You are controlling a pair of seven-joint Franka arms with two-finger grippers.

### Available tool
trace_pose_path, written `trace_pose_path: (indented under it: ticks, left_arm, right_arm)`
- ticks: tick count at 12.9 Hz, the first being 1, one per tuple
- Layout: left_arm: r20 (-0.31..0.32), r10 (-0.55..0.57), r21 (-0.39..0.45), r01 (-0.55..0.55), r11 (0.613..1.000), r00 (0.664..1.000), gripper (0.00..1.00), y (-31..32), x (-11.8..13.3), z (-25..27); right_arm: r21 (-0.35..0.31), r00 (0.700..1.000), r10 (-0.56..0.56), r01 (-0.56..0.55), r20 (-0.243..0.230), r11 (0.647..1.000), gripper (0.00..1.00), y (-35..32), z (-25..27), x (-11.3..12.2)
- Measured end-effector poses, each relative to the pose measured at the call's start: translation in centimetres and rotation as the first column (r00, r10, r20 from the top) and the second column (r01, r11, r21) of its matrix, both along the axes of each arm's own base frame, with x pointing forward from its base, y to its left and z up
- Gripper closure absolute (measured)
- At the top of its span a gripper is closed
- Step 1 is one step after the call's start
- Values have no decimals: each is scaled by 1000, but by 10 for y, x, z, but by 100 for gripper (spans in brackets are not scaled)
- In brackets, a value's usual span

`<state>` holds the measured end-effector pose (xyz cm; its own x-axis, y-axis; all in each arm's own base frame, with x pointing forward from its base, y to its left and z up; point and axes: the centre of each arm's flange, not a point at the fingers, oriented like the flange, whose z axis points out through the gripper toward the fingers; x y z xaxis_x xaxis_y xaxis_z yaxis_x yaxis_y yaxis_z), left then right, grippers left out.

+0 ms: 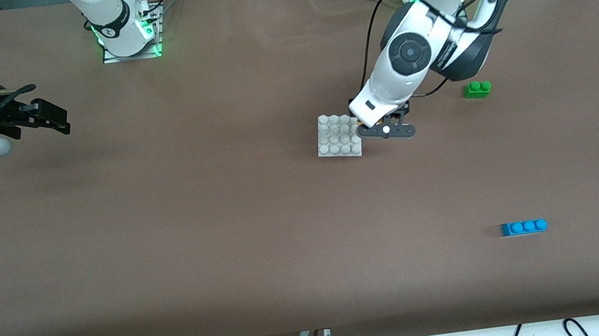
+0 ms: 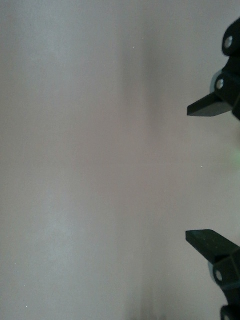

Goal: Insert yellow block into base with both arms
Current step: 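Carry the yellow block with the left gripper over the base plate, then press the yellow block down onto the base plate studs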

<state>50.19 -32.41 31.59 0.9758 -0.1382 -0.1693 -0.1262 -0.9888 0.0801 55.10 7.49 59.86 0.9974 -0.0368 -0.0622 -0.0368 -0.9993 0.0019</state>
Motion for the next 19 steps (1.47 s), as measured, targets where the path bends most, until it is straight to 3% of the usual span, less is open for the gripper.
trace_pose_path:
  ticks: [6, 11, 19]
  left_arm:
    - [-21, -97, 19, 98, 995, 995, 38, -49, -28, -55]
    - [40, -111, 70, 108, 992, 993, 38, -63, -39, -70]
    - [39, -96, 63, 94, 994, 995, 38, -76, -49, -95]
  right_arm:
    - [0, 1000, 0, 0, 0, 1000, 0, 0, 0, 0]
    - [0, 1000, -7, 7, 1, 1000, 0, -4, 0, 1]
    - [0, 1000, -11, 11, 1, 1000, 0, -6, 0, 1]
